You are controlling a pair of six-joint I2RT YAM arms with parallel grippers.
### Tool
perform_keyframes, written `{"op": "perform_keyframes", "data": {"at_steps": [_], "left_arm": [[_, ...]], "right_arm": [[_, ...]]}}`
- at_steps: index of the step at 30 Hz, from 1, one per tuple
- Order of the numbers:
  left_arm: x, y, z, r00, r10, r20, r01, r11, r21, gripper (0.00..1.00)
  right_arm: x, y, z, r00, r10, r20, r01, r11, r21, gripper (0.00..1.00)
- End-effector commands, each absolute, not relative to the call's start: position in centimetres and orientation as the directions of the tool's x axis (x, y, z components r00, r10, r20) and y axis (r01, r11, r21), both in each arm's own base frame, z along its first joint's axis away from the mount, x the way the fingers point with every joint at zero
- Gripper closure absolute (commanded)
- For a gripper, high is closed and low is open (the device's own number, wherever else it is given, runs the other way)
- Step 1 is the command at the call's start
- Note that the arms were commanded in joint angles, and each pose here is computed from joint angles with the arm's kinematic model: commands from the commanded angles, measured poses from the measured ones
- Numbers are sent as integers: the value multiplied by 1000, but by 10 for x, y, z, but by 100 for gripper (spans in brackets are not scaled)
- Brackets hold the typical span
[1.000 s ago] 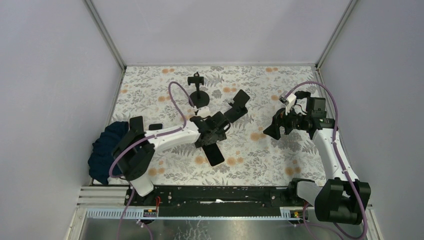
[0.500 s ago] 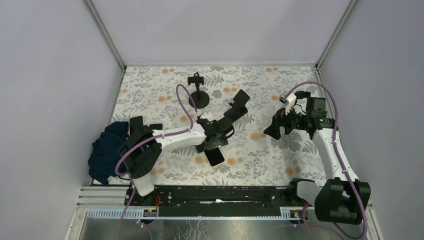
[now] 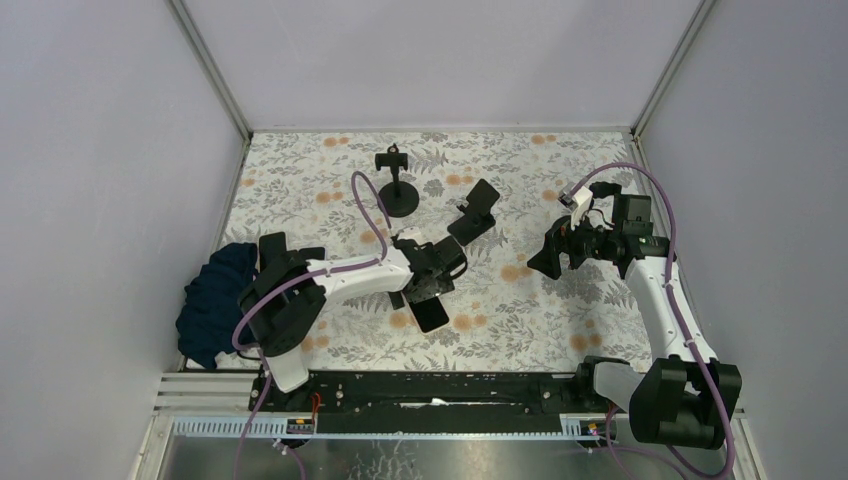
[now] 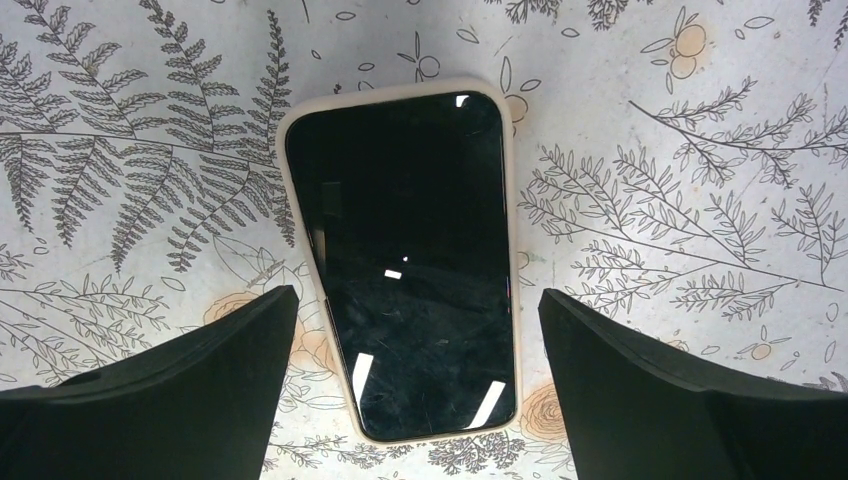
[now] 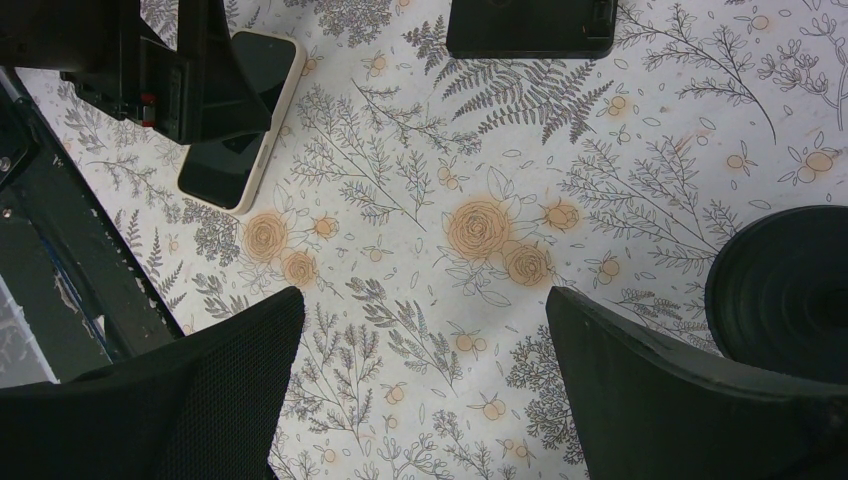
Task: Place the phone on the phone stand
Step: Pick up the phone at the center of the board.
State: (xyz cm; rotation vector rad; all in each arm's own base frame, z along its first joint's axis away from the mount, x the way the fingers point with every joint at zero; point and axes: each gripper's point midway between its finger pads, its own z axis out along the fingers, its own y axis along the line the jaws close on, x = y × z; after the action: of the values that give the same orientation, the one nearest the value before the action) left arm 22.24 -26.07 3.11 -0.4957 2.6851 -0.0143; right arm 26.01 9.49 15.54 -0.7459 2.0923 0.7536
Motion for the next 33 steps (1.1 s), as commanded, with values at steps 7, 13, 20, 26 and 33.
{"op": "perform_keyframes", "data": {"at_steps": [7,13,20,26,33], "left_arm": [[218,-257,8,-856,-342,-388,-353,935,-45,1],[214,-255,-2,-863,-337,-376,-354,935,-25,1],[211,-252,-12,-872,-330,-361,-351,936,-6,2],[207,-255,-19,-881,-327,-341,-341,940,-22,15],[212,-259,-14,-882,-306,-359,-311,949,-44,32]], "right_arm": [[258,100,164,-503,-247,-828,-735,626,260,0],[258,100,164,-503,-246,-829,-736,624,262,0],[258,100,164,-502,-245,-829,-737,623,262,0],[257,101,164,-502,-243,-830,-739,619,266,0],[254,107,169,-510,-215,-833,-746,593,303,0]]}}
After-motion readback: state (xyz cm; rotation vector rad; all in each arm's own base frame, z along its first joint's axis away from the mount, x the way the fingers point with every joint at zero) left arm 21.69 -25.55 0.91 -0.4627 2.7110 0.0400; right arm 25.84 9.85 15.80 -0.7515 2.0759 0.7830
